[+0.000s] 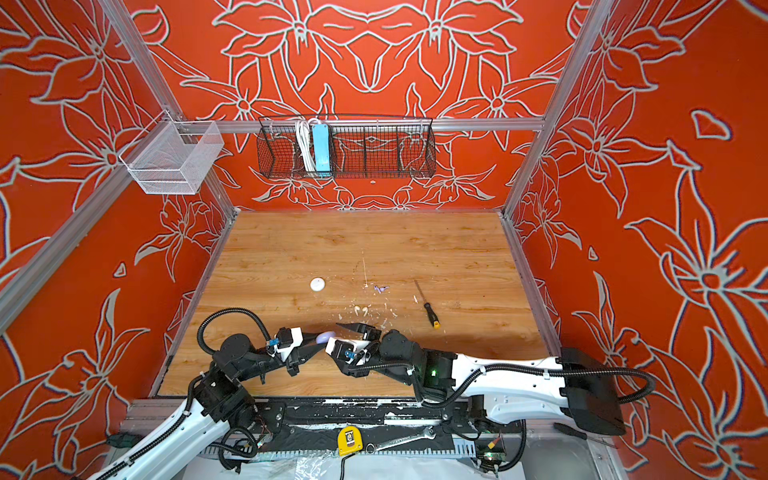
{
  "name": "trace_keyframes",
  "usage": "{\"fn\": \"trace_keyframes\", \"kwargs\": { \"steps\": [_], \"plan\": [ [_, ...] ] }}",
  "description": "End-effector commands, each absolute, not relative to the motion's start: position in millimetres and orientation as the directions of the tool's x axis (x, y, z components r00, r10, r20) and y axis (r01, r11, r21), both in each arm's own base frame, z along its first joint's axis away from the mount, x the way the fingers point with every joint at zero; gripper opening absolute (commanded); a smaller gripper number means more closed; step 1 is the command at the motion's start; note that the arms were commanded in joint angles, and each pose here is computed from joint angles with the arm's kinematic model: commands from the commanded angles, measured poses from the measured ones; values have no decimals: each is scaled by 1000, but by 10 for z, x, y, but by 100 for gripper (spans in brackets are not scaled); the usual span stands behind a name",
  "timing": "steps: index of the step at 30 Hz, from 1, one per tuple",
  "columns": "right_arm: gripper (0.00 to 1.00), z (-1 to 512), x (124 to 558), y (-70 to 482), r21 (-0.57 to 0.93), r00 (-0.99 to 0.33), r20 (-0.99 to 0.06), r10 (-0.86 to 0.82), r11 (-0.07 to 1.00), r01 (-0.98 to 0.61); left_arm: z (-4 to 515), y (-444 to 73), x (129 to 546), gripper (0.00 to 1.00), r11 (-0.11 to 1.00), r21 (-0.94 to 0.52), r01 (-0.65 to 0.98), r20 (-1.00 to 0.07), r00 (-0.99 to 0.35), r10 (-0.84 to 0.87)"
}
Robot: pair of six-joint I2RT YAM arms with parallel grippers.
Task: Insert the wireless bluetooth earbuds into the charging case
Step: 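Push the lilac case lid open with the right gripper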
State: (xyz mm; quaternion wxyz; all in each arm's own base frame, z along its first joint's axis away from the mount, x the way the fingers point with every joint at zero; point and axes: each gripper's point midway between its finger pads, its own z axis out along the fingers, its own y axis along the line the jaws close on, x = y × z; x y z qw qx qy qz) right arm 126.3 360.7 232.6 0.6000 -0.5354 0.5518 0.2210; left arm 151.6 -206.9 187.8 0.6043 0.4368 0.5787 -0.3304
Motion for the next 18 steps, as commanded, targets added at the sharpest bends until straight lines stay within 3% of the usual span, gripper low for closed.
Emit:
{"fn": "trace_keyframes", "kwargs": {
  "steps": [1,18],
  "plan": [
    [62,2419,1324,3652,-403,294,-899,-326,349,-846,1989,-2098,1447,0,363,187,913,-982,165,91],
    [52,2411,1592,3653,-441,288,-883,-372,443,-780,2047,-2131,1313,0,296,194,935,-981,179,78]
  ]
}}
